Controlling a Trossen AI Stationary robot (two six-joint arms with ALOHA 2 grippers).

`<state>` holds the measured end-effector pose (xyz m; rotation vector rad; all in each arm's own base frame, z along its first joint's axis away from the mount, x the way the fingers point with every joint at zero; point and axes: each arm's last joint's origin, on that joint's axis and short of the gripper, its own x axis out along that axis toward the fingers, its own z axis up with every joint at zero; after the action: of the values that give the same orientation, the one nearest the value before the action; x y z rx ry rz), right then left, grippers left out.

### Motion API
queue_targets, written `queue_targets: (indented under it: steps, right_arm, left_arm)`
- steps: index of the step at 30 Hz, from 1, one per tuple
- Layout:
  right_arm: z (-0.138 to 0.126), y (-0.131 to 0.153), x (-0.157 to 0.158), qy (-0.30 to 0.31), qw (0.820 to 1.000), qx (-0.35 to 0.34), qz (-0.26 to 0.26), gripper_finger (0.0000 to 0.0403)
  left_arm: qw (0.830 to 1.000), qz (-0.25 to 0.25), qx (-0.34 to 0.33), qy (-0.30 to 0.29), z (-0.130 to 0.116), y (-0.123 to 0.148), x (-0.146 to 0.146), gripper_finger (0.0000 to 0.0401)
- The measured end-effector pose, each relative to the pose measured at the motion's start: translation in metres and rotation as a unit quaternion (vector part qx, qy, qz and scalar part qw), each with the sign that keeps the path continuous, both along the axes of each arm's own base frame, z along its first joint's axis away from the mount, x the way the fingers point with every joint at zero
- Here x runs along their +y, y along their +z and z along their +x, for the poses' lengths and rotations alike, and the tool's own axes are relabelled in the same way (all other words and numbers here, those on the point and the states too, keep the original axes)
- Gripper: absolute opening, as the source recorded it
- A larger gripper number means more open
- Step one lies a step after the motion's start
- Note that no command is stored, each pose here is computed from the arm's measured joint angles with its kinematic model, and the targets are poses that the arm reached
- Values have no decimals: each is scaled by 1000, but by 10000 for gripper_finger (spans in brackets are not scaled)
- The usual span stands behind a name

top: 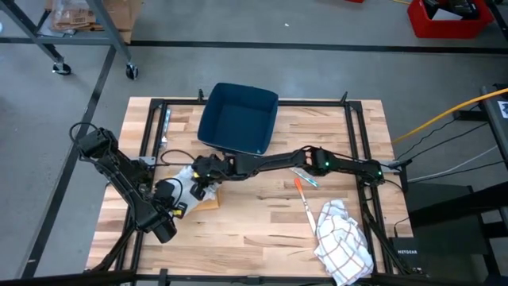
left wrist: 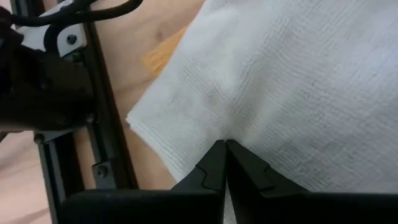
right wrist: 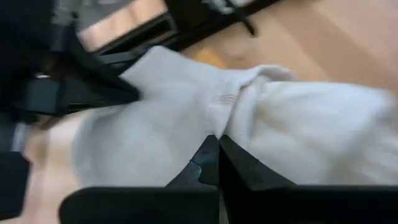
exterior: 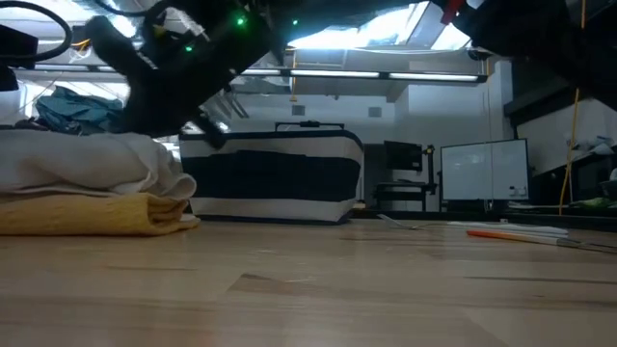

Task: Fold towel
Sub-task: Stack the folded top white patterned towel on top of the yellow towel

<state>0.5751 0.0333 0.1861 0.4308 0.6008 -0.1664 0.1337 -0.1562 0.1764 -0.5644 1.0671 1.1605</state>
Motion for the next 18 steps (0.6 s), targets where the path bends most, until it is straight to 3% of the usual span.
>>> queue_targets:
  steps: [9,18]
  right_arm:
    - [-16,5,-31,-39,994,91,-41,4]
    - [-37,-10,-41,-55,971,224,-68,7]
  left_arm:
    - [1000,4,4,13,-1,1,1,5]
    - [1000,1,7,14,-2,1,1,5]
